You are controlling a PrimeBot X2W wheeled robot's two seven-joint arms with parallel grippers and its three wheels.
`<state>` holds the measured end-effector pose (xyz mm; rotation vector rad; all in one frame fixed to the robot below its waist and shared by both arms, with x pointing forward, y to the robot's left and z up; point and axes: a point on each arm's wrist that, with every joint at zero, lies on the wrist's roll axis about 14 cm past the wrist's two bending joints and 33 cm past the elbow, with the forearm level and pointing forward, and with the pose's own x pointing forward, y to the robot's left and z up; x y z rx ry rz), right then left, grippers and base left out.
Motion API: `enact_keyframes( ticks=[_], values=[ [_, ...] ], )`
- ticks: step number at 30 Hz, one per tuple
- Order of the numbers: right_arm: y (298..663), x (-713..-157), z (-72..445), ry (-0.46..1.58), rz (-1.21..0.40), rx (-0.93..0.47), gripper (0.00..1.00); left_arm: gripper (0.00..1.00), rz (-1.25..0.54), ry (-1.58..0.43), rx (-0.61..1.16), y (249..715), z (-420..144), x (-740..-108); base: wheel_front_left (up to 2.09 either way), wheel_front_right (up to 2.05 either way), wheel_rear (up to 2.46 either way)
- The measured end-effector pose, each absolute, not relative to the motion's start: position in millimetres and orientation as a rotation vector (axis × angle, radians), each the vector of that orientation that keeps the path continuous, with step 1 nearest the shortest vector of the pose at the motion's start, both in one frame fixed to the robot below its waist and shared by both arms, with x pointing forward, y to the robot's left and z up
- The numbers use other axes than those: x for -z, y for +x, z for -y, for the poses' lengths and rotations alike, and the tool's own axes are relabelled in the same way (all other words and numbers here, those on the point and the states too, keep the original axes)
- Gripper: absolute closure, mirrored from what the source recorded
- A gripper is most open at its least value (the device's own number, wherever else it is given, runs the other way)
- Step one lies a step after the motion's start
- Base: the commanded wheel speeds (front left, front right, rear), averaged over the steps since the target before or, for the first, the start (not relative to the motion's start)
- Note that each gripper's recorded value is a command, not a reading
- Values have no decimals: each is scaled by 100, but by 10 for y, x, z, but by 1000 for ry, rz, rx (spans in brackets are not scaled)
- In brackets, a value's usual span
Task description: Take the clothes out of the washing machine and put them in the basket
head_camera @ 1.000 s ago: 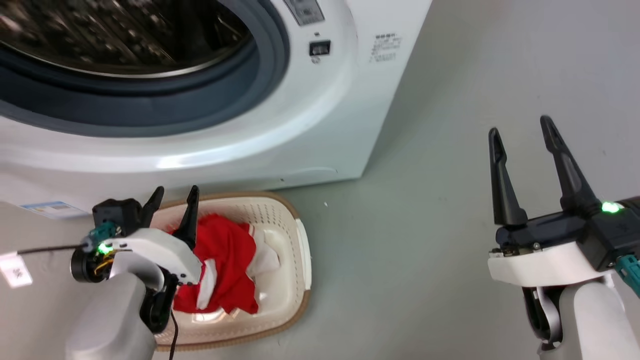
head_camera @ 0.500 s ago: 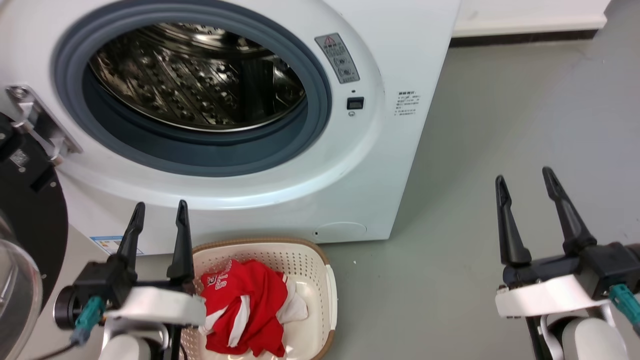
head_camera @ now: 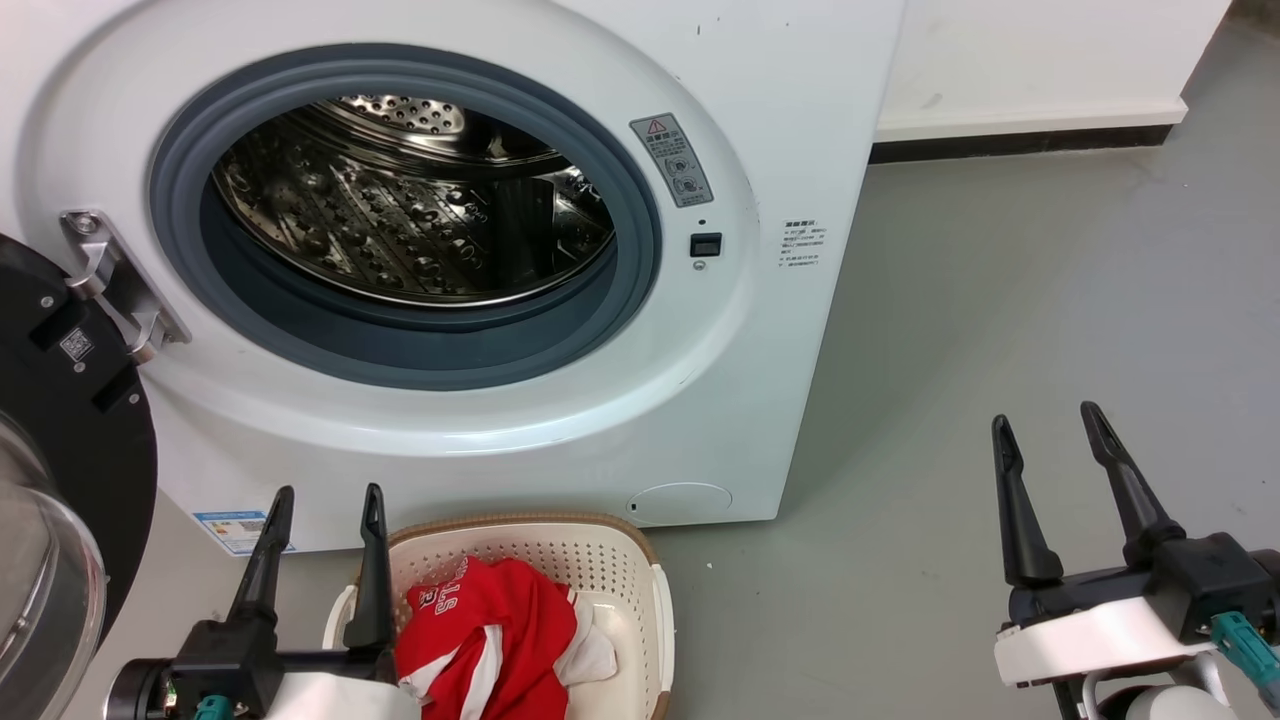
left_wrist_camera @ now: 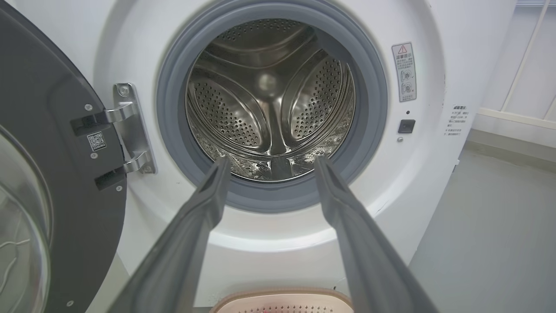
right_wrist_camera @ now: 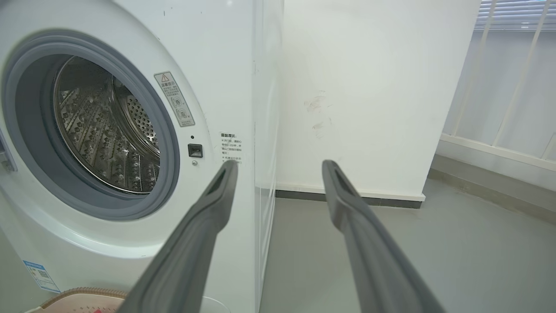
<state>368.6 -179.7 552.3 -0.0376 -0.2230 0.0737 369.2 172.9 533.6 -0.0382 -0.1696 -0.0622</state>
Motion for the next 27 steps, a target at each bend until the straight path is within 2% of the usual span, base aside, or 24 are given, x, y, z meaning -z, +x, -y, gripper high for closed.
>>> enact_keyframes(
  ticks=[27],
  values=[
    [3672,-5466,1840,-26,205,-60,0,0,160,-19,70,3715,-1681,-5300,0,0,0]
  ],
)
